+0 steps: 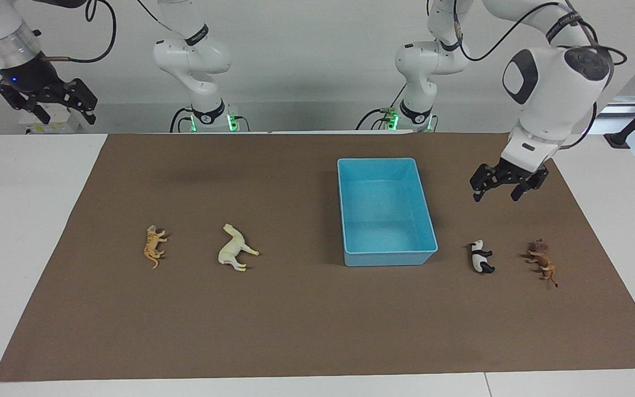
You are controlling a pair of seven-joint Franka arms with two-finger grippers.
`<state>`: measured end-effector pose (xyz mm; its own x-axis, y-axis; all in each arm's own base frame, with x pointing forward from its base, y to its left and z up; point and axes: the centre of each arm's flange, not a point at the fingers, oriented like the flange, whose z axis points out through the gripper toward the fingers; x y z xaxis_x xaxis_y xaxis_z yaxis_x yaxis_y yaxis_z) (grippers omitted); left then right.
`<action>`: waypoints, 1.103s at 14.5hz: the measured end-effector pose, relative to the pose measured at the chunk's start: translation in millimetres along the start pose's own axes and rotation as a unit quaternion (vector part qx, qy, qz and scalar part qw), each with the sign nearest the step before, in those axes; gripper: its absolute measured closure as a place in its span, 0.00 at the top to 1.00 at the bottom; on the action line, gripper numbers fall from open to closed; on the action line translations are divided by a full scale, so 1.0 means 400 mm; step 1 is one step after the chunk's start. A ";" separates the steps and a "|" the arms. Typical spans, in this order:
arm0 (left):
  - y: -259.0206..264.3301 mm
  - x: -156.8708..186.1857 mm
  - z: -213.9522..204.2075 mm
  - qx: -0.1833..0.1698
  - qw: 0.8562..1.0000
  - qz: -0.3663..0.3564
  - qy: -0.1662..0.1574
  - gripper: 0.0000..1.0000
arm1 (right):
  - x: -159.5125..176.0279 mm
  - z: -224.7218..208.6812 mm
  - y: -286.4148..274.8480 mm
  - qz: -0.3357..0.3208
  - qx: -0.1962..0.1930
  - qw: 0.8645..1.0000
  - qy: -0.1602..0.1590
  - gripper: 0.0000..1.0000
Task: Put all toys into storage box
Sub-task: 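Grasp the panda toy with the left gripper and carry it over the box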
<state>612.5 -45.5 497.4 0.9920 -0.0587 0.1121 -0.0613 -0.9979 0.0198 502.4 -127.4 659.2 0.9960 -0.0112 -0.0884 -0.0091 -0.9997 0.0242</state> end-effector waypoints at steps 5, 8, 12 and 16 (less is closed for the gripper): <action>-0.107 0.042 0.286 0.003 1.000 0.006 0.026 1.00 | 0.056 0.138 -0.035 -0.008 -0.005 1.000 0.024 1.00; -0.125 0.027 0.398 0.001 1.000 0.007 0.012 1.00 | 0.108 0.304 -0.075 0.001 -0.008 0.999 0.034 1.00; -0.109 0.012 0.424 -0.001 1.000 0.012 0.001 1.00 | 0.195 0.496 -0.103 -0.005 -0.012 0.999 0.039 1.00; -0.103 -0.007 0.454 -0.001 1.000 0.013 0.007 1.00 | 0.267 0.650 -0.123 0.003 0.008 0.998 0.065 1.00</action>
<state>632.5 -9.2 315.9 0.9884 -0.0851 0.1260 -0.0881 -0.9959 0.0183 586.4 -85.4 389.7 0.9990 -0.0155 0.0413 -0.0158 -0.9998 0.0078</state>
